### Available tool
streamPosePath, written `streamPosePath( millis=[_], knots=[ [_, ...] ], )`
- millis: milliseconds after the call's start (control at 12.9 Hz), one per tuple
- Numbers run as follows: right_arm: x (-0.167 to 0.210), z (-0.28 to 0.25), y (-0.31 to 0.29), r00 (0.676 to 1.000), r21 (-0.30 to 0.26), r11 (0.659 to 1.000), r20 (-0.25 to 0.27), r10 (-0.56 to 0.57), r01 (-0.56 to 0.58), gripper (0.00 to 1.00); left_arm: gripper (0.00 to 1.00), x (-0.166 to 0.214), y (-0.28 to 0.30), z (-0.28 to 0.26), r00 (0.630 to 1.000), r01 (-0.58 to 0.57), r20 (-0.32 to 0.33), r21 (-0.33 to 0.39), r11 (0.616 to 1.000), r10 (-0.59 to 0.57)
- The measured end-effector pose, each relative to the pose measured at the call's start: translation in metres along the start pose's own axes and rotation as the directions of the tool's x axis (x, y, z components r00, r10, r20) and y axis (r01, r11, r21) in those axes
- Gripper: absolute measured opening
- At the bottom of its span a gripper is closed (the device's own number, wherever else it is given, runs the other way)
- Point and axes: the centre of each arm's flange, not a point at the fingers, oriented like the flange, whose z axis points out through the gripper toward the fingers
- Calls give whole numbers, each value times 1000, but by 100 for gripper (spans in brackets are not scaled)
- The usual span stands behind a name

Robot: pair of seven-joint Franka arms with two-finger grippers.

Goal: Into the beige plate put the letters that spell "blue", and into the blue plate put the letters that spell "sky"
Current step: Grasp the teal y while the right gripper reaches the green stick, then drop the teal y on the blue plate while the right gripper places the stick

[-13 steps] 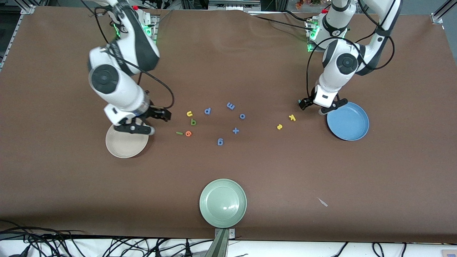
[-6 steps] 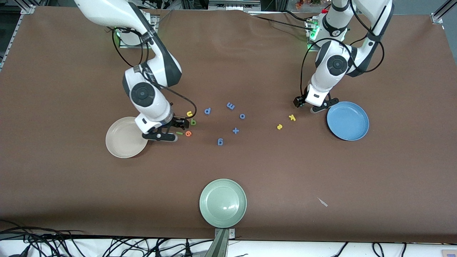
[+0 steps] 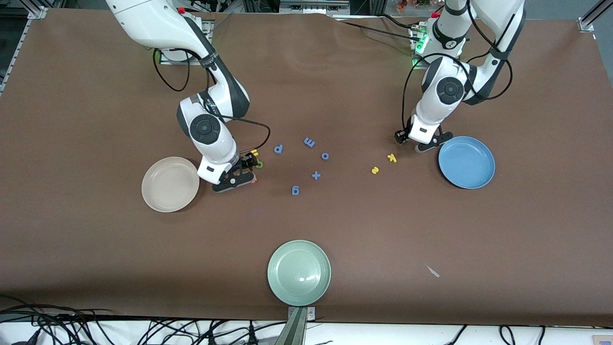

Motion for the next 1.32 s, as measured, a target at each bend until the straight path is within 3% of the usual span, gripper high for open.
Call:
streamPosePath(
  millis=[155,544,855,933,1244,1322],
  knots=[
    [-12,14,2,997,1,998,-7,-70,70,100,47,-1,0,4,1000,1,6,3,1000,-1],
    [-11,18,18,985,-4,986,-49,-165,165,100,44,-1,0,5,1000,1,8,4,1000,-2],
    [-10,37,26,972,-11,975,-80,-221,220,99,36,-2,0,7,1000,2,9,4,1000,-2],
    [-11,40,26,971,-11,975,-80,-224,224,98,29,-1,1,7,1000,1,6,1,1000,-1],
    [-10,40,26,970,-12,974,-85,-227,226,87,25,1,2,4,1000,3,0,-5,1000,-3],
    [-9,38,25,970,-12,974,-90,-227,226,78,25,3,3,1,1000,4,-6,-9,1000,-4]
  ],
)
